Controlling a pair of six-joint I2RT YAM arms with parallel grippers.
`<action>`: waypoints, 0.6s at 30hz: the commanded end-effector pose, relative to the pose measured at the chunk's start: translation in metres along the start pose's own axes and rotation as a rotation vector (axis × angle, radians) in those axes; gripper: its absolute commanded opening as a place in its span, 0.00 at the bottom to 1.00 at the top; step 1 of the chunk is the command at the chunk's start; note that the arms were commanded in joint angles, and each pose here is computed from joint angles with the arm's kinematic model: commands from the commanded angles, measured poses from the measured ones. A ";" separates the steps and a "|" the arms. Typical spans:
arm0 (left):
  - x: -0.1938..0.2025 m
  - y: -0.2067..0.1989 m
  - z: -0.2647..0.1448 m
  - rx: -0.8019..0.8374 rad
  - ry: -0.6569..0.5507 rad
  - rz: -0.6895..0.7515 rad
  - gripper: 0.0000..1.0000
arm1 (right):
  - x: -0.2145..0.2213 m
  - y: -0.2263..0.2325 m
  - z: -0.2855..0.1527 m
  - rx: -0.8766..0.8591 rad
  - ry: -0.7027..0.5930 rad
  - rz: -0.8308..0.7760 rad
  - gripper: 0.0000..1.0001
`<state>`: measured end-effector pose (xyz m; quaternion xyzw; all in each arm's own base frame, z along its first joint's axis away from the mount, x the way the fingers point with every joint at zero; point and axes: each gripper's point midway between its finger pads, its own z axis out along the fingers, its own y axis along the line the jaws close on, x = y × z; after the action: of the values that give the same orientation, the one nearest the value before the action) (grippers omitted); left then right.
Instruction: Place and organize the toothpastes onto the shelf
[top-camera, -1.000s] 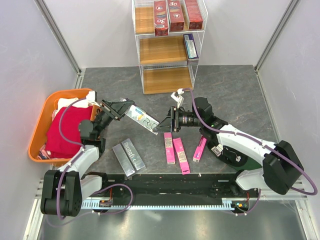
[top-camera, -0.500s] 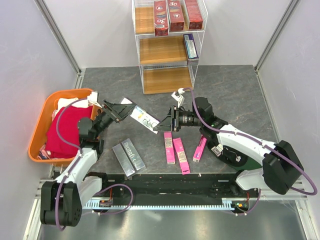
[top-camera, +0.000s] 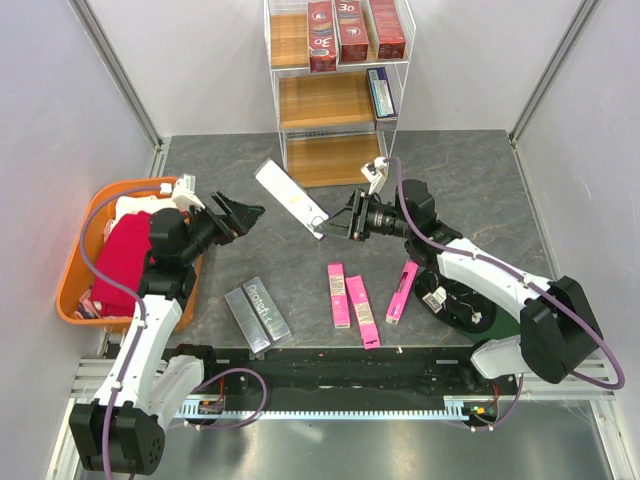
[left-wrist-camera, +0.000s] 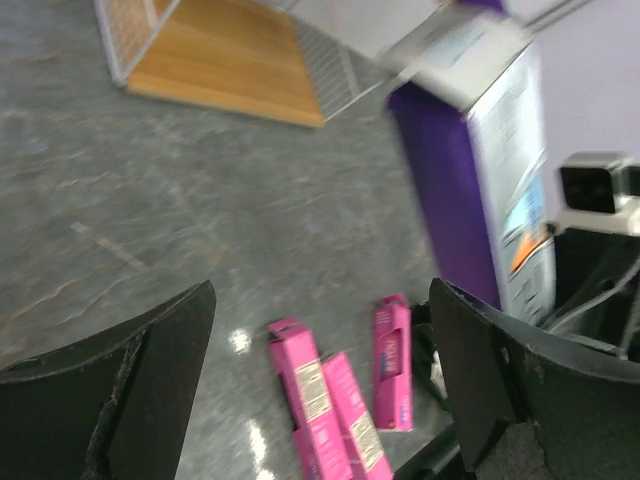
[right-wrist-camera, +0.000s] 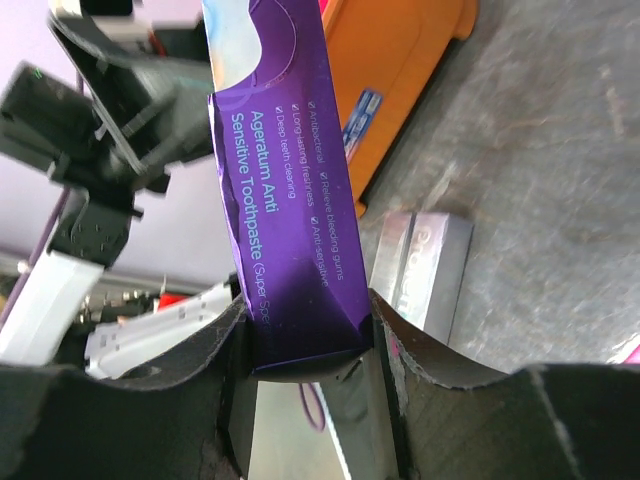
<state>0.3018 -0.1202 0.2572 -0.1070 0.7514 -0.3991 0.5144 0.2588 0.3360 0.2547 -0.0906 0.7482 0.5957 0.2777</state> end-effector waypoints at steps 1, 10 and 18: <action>0.005 0.033 -0.007 -0.165 0.024 0.078 0.95 | -0.066 0.023 -0.002 -0.063 -0.192 -0.065 0.23; 0.013 0.038 -0.005 -0.165 0.049 0.062 0.95 | -0.173 0.002 -0.018 0.004 -0.463 -0.018 0.23; 0.016 0.036 -0.007 -0.153 0.051 0.062 0.95 | -0.245 -0.050 -0.014 0.153 -0.589 0.064 0.23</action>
<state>0.2991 -0.1048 0.2189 -0.1289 0.7967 -0.3372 0.4848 0.4442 0.2752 0.3118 0.0957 0.7056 0.5553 0.4296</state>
